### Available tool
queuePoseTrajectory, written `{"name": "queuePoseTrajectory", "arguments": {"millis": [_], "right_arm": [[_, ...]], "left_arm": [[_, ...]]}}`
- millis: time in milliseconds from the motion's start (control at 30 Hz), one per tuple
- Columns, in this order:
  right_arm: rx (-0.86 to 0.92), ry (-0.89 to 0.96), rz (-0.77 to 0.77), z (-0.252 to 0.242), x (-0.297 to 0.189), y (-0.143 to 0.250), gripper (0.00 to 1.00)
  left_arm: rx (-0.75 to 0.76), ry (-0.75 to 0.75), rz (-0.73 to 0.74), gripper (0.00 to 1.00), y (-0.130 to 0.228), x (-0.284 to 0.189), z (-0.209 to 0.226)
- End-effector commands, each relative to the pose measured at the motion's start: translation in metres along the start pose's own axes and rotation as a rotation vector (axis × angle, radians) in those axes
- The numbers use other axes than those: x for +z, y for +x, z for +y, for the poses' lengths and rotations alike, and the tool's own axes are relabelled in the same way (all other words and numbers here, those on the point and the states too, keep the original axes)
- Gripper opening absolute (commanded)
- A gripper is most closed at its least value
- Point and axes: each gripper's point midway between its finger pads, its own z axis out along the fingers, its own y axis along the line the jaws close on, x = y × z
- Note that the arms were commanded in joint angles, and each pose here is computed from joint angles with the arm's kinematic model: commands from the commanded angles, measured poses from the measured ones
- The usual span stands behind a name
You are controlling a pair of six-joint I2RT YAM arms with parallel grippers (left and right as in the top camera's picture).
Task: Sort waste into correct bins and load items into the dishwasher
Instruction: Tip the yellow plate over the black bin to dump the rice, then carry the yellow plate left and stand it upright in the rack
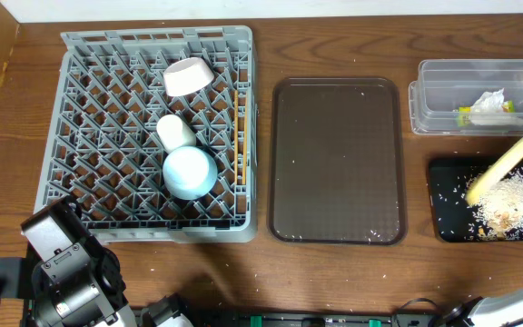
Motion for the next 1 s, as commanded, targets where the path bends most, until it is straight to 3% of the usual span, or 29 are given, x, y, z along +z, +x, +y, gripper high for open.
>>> {"name": "queuePoseTrajectory", "arguments": {"millis": [0, 267, 533, 767, 967], "right_arm": [[-0.128, -0.067, -0.009, 0.024, 0.001, 0.012, 0.01], [-0.386, -0.237, 0.038, 0.1, 0.02, 0.08, 0.01], [-0.509, -0.213, 0.171, 0.131, 0.064, 0.124, 0.01], [-0.588, -0.04, 0.17, 0.154, 0.161, 0.14, 0.01], [-0.856, -0.187, 0.184, 0.206, 0.248, 0.222, 0.01]], "left_arm": [[-0.03, -0.003, -0.01, 0.94, -0.005, -0.002, 0.002], [-0.03, -0.003, -0.01, 0.94, -0.005, -0.002, 0.002], [-0.029, -0.003, -0.009, 0.94, -0.005, -0.002, 0.002], [-0.029, -0.003, -0.009, 0.94, -0.005, -0.002, 0.002], [-0.03, -0.003, -0.01, 0.94, -0.005, -0.002, 0.002]]}}
